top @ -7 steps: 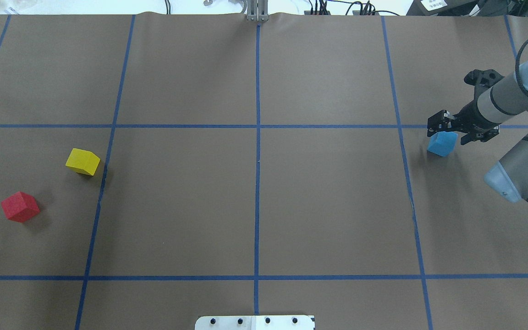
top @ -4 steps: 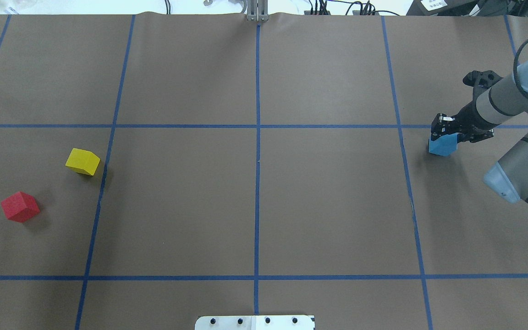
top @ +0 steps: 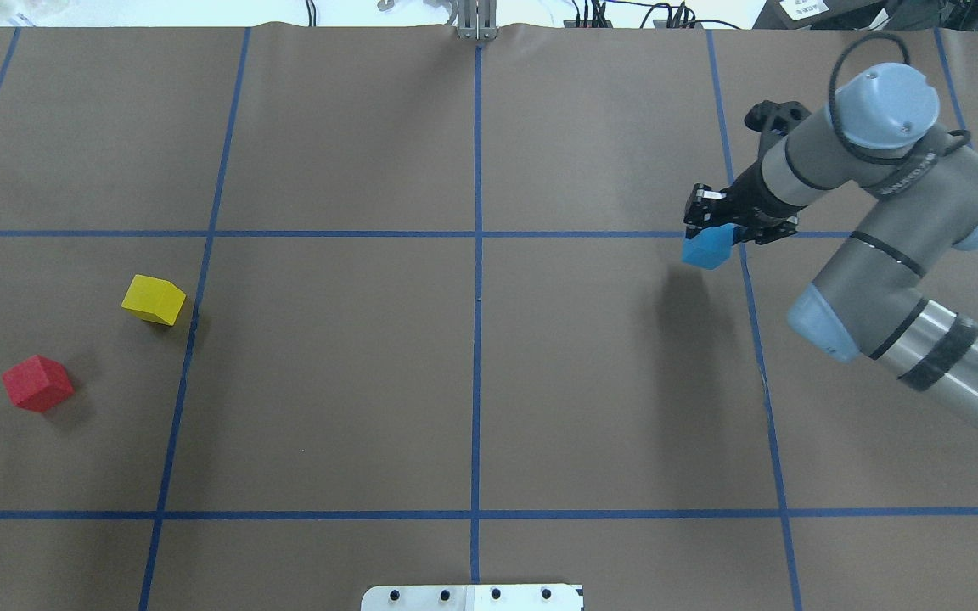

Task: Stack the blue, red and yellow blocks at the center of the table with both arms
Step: 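Carry the blue cube with the right gripper to the table center and set it down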

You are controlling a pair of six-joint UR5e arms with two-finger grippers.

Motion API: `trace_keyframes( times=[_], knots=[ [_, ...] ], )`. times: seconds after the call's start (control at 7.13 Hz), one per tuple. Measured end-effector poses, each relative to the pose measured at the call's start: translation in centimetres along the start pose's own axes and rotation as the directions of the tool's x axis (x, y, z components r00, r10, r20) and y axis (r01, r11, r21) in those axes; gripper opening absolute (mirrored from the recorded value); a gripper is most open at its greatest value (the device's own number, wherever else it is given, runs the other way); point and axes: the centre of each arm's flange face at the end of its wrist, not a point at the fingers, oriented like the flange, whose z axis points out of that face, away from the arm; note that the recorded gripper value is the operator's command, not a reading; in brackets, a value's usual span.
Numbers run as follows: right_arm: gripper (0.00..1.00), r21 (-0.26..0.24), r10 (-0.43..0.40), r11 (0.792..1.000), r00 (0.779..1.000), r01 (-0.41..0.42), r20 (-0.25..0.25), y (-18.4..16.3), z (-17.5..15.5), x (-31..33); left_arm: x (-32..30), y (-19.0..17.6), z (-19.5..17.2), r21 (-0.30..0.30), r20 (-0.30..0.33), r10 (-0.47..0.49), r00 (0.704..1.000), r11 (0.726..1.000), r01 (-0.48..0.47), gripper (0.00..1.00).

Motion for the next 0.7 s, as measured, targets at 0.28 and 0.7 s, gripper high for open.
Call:
trace_keyframes(
  times=[0.28,0.7],
  knots=[
    [0.0,-0.009,-0.031,0.999,0.999,0.031,0.009,4.1,1.2,-9.6,-0.1,0.0,0.1,-0.002,0.001,-0.001,1.0,1.0,0.001,0.99],
    [0.0,-0.034,-0.036,0.999,0.998,0.035,-0.042,7.8,2.8,-22.2,-0.1,-0.2,0.1,-0.001,0.002,0.002,1.0,1.0,-0.002,0.99]
  ],
)
